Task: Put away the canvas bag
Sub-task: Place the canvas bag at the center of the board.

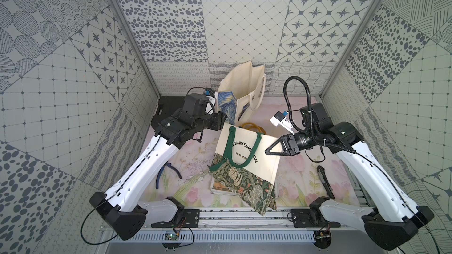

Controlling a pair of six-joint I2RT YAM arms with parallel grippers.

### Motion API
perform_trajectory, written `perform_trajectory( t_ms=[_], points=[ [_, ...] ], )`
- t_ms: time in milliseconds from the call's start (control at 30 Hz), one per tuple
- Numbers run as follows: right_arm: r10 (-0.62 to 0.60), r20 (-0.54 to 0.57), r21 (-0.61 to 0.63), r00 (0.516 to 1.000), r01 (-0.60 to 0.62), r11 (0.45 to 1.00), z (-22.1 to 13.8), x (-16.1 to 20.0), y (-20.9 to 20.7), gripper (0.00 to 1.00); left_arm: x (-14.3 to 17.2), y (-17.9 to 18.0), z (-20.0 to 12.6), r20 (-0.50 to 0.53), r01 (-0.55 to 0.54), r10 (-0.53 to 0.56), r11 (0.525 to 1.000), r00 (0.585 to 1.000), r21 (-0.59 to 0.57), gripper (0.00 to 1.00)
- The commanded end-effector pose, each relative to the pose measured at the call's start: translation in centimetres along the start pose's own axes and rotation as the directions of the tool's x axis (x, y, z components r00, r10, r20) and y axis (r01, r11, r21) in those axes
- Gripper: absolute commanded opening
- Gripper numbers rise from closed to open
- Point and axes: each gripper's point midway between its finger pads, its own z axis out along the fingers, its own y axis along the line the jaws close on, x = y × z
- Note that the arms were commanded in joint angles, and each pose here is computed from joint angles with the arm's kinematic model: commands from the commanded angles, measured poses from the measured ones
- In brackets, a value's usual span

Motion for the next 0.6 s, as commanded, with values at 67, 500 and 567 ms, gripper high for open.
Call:
perform_trajectory(
  t_ms=[67, 500, 567],
  points=[
    [-0.105, 0.017, -0.266, 0.994, 0.106, 0.958, 1.0, -2.3, 1.8, 0.0, 0.7, 0.9, 0.3, -0.018, -0.02, 0.02, 1.0, 1.0, -0.013, 0.65],
    [-0.15, -0.005, -0.356, 0.989, 0.138, 0.924, 0.2, -2.2, 4.1, 0.0, 0.8, 1.1, 1.6, -0.028, -0.004, 0.004, 1.0, 1.0, -0.003, 0.65],
    [-0.123, -0.025, -0.362, 0.992, 0.106, 0.926, 0.3, -2.0, 3.8, 0.0, 0.8, 1.2, 1.7, -0.03, -0.004, 0.004, 1.0, 1.0, -0.006, 0.65]
  ],
)
